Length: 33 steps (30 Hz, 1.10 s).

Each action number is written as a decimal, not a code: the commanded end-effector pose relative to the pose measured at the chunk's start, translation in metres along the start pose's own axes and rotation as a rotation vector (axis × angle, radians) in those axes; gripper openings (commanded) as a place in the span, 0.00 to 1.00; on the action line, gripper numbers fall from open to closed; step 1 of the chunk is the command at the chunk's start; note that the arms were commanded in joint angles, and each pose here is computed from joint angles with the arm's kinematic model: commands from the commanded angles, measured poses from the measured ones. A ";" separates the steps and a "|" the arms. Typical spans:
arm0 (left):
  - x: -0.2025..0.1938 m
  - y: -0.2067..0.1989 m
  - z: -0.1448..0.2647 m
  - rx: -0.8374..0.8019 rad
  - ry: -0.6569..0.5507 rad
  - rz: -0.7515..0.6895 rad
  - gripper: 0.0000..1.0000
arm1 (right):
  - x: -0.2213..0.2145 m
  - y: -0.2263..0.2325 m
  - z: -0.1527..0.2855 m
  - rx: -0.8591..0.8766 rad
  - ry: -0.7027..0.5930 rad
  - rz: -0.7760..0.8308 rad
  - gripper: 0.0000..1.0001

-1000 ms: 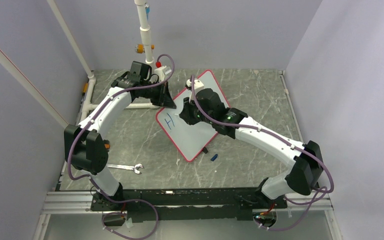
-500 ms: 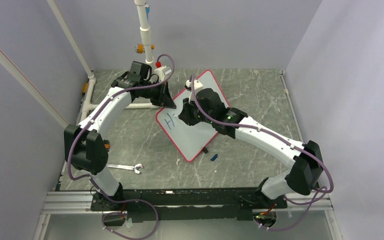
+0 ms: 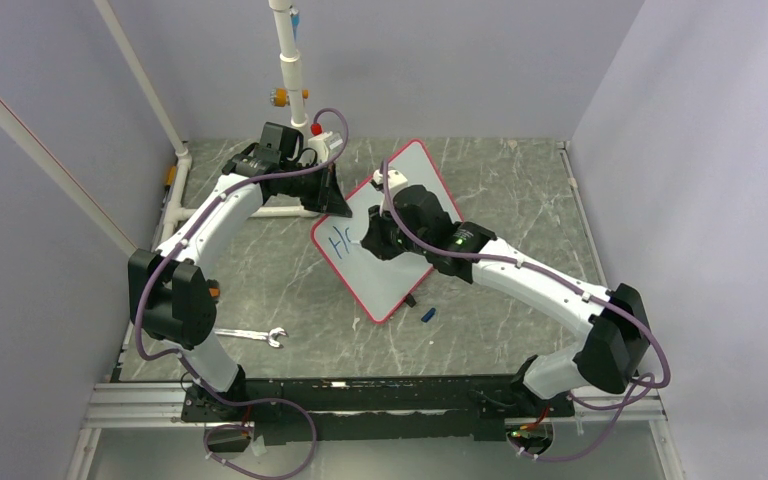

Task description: Write a sentence on the whiteboard

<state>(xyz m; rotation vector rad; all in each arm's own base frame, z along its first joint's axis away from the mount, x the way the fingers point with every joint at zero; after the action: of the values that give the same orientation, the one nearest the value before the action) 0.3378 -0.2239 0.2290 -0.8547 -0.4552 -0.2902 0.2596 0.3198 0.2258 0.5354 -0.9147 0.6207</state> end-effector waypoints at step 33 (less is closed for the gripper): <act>0.010 0.002 0.005 0.066 -0.054 -0.109 0.00 | 0.045 0.009 0.005 0.033 -0.104 0.046 0.00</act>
<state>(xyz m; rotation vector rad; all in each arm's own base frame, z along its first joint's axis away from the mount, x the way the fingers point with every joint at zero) 0.3377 -0.2240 0.2290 -0.8548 -0.4546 -0.2900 0.2754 0.3268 0.2463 0.5053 -0.9481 0.6353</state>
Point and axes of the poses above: each gripper's point midway between its finger pads, its own z axis back along the fingers, its own y axis along the line the jaws close on, x = y × z, the point moved 2 cm from there along z, back along the fingers, and after that the axes turned 9 degrees about z, right-handed, at the moved point
